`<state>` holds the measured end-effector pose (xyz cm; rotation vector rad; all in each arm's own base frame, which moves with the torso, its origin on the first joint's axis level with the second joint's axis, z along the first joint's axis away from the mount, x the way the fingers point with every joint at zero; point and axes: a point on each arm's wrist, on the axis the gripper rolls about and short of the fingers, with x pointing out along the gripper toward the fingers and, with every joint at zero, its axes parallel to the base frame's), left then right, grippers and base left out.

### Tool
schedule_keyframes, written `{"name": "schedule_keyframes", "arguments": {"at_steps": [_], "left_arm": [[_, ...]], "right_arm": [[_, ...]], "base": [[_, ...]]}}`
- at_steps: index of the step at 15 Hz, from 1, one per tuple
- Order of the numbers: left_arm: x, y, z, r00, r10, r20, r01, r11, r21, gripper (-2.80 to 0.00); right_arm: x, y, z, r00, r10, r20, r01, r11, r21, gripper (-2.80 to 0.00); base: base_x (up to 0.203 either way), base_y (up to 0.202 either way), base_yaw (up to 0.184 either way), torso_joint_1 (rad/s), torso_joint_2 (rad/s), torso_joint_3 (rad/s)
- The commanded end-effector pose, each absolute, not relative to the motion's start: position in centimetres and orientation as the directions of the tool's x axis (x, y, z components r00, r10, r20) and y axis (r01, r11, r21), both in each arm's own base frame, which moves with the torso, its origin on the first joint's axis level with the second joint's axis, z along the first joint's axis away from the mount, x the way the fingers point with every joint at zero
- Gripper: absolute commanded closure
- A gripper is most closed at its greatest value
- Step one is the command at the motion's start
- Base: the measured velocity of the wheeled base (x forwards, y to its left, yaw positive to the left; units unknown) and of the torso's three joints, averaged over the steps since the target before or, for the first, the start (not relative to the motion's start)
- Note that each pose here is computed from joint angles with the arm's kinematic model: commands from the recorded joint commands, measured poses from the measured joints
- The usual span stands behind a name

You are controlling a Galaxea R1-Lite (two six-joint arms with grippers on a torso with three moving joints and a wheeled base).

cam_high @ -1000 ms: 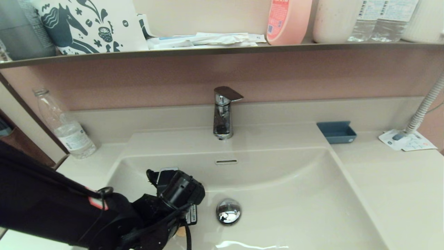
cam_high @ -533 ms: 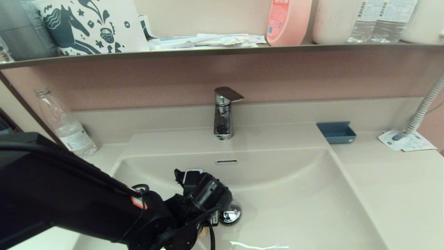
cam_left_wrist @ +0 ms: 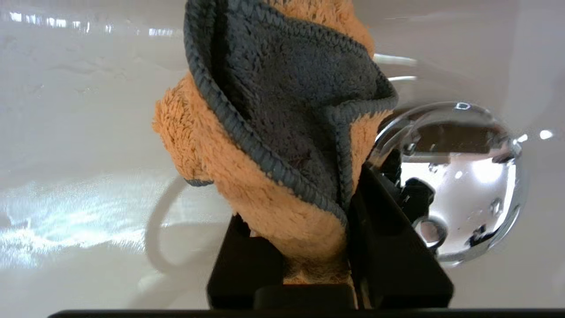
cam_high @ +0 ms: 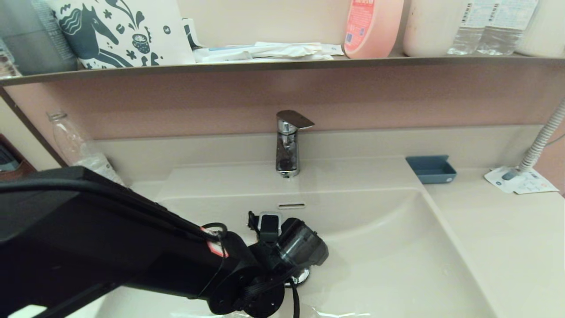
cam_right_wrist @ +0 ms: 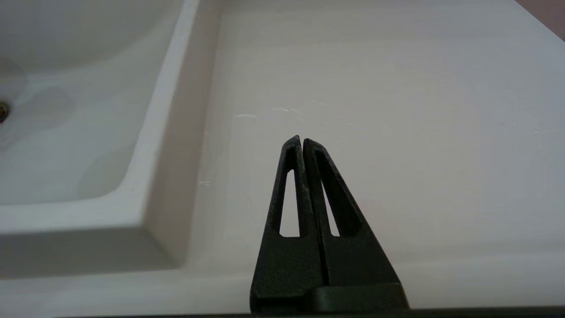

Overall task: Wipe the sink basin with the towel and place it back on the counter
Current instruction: Wipe the sink

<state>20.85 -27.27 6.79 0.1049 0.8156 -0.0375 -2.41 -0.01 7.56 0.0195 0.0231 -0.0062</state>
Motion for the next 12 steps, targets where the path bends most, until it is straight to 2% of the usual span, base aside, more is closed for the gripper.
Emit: {"name": "schedule_keyframes", "arguments": {"at_steps": [1, 3, 5, 10, 12], "left_arm": [[21.5, -29.6, 7.4, 0.709, -0.069, -0.702, 0.101, 0.995, 0.004, 0.00], [21.0, -30.5, 7.7, 0.703, -0.079, -0.706, 0.127, 0.992, 0.015, 0.00], [21.1, -29.5, 7.5, 0.687, -0.037, -0.726, 0.112, 0.992, 0.055, 0.00], [21.0, -28.0, 9.2, 0.698, -0.041, -0.714, 0.090, 0.995, 0.031, 0.00], [22.2, -26.2, 9.4, 0.698, 0.002, -0.716, 0.048, 0.998, 0.050, 0.00]], "right_arm": [[-2.4, 0.0, 7.6, 1.000, -0.006, -0.025, 0.007, 1.000, 0.020, 0.00], [-2.4, 0.0, 7.6, 1.000, -0.006, -0.025, 0.007, 1.000, 0.020, 0.00], [-2.4, 0.0, 7.6, 1.000, -0.006, -0.025, 0.007, 1.000, 0.020, 0.00], [-2.4, 0.0, 7.6, 1.000, -0.006, -0.025, 0.007, 1.000, 0.020, 0.00], [-2.4, 0.0, 7.6, 1.000, -0.006, -0.025, 0.007, 1.000, 0.020, 0.00]], "base": [[0.000, 0.000, 0.000, 0.000, 0.00, 0.000], [0.000, 0.000, 0.000, 0.000, 0.00, 0.000], [0.000, 0.000, 0.000, 0.000, 0.00, 0.000], [0.000, 0.000, 0.000, 0.000, 0.00, 0.000], [0.000, 0.000, 0.000, 0.000, 0.00, 0.000]]}}
